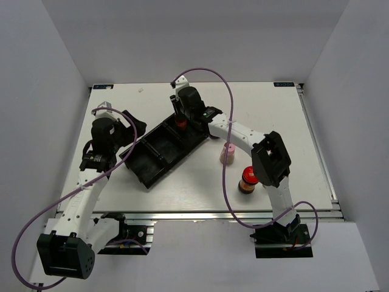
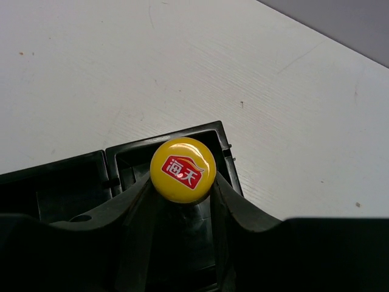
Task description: Organize the condiment bottles
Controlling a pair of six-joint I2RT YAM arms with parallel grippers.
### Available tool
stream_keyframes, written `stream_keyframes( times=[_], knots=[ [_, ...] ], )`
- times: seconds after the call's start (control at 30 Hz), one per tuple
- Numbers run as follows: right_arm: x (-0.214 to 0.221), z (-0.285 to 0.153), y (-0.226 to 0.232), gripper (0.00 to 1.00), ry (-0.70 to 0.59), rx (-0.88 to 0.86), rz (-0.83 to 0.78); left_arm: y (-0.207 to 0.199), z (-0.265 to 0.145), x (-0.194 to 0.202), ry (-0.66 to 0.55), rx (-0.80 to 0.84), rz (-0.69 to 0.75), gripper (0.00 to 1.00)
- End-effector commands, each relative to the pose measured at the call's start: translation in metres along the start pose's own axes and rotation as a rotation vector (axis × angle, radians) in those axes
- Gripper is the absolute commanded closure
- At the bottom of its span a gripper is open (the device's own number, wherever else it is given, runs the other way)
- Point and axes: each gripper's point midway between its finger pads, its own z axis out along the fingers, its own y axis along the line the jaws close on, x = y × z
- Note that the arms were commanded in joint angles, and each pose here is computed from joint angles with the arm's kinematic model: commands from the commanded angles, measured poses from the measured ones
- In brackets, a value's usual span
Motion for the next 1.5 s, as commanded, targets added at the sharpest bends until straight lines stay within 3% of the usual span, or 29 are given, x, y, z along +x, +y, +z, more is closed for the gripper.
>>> stream_keyframes(
  times=[0.0,0.1,0.2,0.37,0.63,0.8,0.93,1.1,1.2,1.47],
  knots=[
    [-0.066,-0.013,-0.004,0.84,-0.199,0.006,0.109,-0.004,-0.004,-0.002,-0.011,0.022,0.004,0.02],
    [-0.058,-0.012,-0.007,0.73,-0.181,0.011,0.131,-0.006,-0.005,-0.003,-0.018,0.028,0.005,0.02],
    [-0.059,-0.019,-0.014,0.41,-0.174,0.033,0.140,-0.004,-0.005,-0.003,-0.016,0.020,0.000,0.02],
    [-0.078,-0.040,-0.019,0.11,-0.201,0.031,0.134,-0.004,-0.003,-0.002,-0.003,0.010,-0.005,0.02],
    [-0.124,-0.113,-0.042,0.11,-0.271,0.056,0.139,-0.006,-0.002,-0.001,0.006,0.021,-0.015,0.02],
    [-0.097,-0.165,-0.085,0.11,-0.213,0.185,0.160,-0.009,0.002,0.003,0.026,0.038,-0.011,0.02],
    [0.000,-0.214,-0.140,0.11,0.059,0.418,0.244,-0.009,0.006,0.004,0.030,0.045,-0.010,0.02],
    [0.103,-0.259,-0.186,0.11,0.231,0.539,0.404,-0.015,0.009,0.008,0.052,0.076,-0.005,0.02],
    [0.137,-0.264,-0.200,0.11,0.281,0.563,0.466,-0.017,0.013,0.011,0.069,0.094,-0.011,0.02],
    [0.172,-0.259,-0.193,0.12,0.362,0.528,0.484,-0.014,0.015,0.014,0.076,0.079,-0.014,0.02]
  ],
)
